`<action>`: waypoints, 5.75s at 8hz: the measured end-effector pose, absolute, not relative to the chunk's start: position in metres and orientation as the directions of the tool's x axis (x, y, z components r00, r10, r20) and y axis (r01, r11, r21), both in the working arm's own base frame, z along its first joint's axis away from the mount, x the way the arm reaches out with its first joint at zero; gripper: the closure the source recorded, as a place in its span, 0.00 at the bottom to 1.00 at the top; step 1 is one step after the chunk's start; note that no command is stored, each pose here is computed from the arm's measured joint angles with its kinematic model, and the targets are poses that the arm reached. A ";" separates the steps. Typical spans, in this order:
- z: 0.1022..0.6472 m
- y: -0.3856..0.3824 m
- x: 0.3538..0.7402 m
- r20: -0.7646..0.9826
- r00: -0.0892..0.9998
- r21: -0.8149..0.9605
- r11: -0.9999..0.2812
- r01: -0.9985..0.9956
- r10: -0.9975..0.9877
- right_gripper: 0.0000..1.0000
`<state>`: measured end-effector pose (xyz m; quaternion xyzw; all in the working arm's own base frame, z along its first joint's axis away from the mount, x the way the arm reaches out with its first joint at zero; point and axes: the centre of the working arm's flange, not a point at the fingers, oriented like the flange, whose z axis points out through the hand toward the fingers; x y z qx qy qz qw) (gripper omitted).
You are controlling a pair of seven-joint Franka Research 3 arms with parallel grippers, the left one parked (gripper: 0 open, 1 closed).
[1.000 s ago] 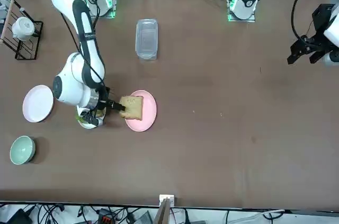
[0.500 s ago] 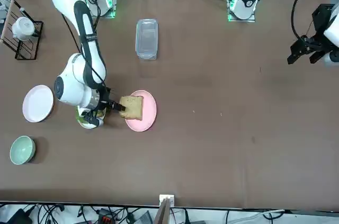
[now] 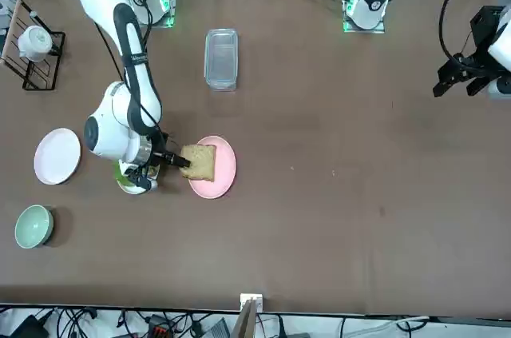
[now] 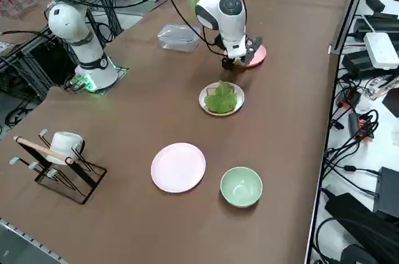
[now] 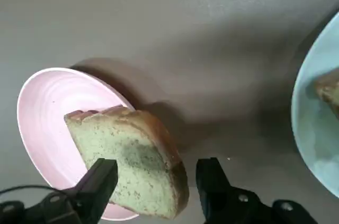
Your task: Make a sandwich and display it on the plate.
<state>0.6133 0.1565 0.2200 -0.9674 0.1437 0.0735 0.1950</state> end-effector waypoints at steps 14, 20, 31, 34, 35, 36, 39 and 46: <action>0.211 0.165 0.610 -0.202 0.950 -0.345 -0.890 -0.297 -0.238 0.52; 0.248 0.170 0.616 -0.182 0.959 -0.388 -0.880 -0.274 -0.218 0.91; 0.391 -0.025 0.623 -0.118 0.993 -0.511 -0.857 -0.066 -0.006 0.94; 0.357 -0.088 0.626 -0.085 0.990 -0.531 -0.846 0.048 0.110 0.94; 0.339 -0.094 0.628 -0.074 0.987 -0.548 -0.833 0.081 0.144 0.94; 0.320 -0.098 0.629 -0.065 0.983 -0.566 -0.818 0.105 0.171 0.94; 0.293 -0.118 0.628 -0.056 0.980 -0.585 -0.801 0.124 0.193 0.94; 0.270 -0.121 0.631 -0.032 0.956 -0.613 -0.761 0.211 0.291 0.94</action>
